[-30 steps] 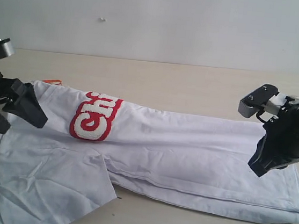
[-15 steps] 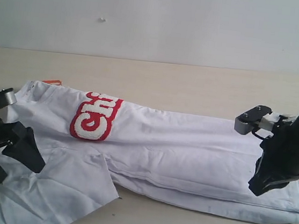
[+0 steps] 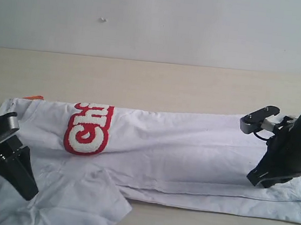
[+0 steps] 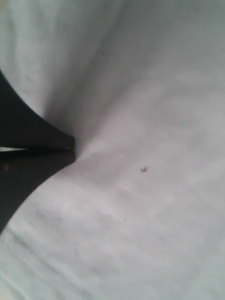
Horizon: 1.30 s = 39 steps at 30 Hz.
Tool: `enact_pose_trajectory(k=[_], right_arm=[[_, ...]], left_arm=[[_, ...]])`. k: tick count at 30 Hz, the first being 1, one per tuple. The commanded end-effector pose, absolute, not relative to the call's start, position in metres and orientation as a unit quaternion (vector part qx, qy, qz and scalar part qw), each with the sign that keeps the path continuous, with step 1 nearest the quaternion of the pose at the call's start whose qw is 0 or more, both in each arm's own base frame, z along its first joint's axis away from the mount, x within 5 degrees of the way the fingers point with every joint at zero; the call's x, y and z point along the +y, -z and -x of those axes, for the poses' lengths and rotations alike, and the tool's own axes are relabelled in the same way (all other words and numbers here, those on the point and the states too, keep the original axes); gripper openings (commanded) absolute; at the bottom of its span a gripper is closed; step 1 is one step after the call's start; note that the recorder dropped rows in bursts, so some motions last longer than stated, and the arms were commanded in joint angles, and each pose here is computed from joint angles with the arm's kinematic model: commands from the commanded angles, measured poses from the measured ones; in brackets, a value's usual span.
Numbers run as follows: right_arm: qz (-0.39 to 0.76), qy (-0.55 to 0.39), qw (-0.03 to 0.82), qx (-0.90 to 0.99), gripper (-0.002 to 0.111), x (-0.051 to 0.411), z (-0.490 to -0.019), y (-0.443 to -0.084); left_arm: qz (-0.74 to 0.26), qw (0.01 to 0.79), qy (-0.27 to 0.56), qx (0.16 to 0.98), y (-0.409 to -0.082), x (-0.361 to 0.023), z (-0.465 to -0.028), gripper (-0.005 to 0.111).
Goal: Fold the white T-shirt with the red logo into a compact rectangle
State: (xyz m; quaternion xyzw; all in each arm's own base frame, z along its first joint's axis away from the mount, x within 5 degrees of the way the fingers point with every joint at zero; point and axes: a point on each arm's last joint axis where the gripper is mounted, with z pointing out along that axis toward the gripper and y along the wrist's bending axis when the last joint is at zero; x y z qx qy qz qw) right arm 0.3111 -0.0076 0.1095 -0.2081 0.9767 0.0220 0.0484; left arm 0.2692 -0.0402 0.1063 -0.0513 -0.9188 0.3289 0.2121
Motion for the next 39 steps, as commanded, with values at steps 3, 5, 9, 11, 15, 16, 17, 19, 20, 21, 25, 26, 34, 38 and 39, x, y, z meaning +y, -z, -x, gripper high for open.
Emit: enact_pose_trajectory(k=[3,5,9,11,15,16,17,19,20,21,25,26,34,38,39], right_arm=[[0.212,0.007,0.069,0.975,0.0,-0.013,-0.317,-0.097],[0.213,0.007,0.068,0.975,0.0,-0.013,-0.317,-0.099],[0.222,0.015,0.121,0.967,0.0,-0.011,-0.319,-0.129],[0.232,0.011,0.116,0.966,0.0,-0.011,-0.313,-0.142],[0.245,-0.006,0.143,0.959,0.0,-0.005,-0.305,-0.172],[0.245,-0.004,0.158,0.957,0.0,-0.005,-0.303,-0.182],[0.245,-0.001,0.17,0.955,0.0,-0.005,-0.3,-0.191],[0.239,-0.002,0.191,0.952,0.0,-0.003,-0.297,-0.204],[0.233,-0.007,0.2,0.952,0.0,-0.002,-0.295,-0.21],[0.231,-0.01,0.205,0.951,0.0,-0.002,-0.294,-0.213],[0.225,-0.014,0.22,0.949,0.0,0.0,-0.29,-0.224],[0.225,-0.014,0.22,0.949,0.0,0.0,-0.289,-0.224],[0.215,-0.022,0.238,0.947,0.0,0.002,-0.286,-0.234],[0.214,-0.024,0.243,0.946,0.0,0.002,-0.285,-0.236],[0.214,-0.023,0.244,0.946,0.0,0.002,-0.285,-0.237]], left_arm=[[0.019,0.217,-0.27,-0.938,-0.096,-0.014,-0.267,0.105],[0.003,0.195,-0.288,-0.938,-0.103,-0.01,-0.272,0.105],[-0.022,0.062,-0.383,-0.921,-0.141,-0.001,-0.287,0.105],[-0.021,0.044,-0.399,-0.916,-0.155,-0.001,-0.286,0.105],[-0.023,0.071,-0.391,-0.917,-0.151,-0.003,-0.268,0.105],[-0.024,0.094,-0.377,-0.921,-0.146,-0.002,-0.258,0.105],[-0.025,0.118,-0.364,-0.924,-0.142,-0.002,-0.249,0.105],[-0.03,0.126,-0.351,-0.927,-0.139,-0.004,-0.231,0.105],[-0.028,0.108,-0.34,-0.934,-0.138,-0.004,-0.223,0.105],[-0.027,0.082,-0.328,-0.941,-0.139,-0.004,-0.218,0.105],[-0.074,0.005,-0.309,-0.948,-0.143,-0.002,-0.199,0.105],[-0.076,0.001,-0.305,-0.949,-0.141,-0.002,-0.195,0.105],[-0.12,-0.04,-0.35,-0.928,-0.128,-0.014,-0.184,0.105],[-0.128,-0.034,-0.355,-0.925,-0.124,-0.015,-0.18,0.105],[-0.131,-0.031,-0.356,-0.925,-0.123,-0.015,-0.18,0.105]])
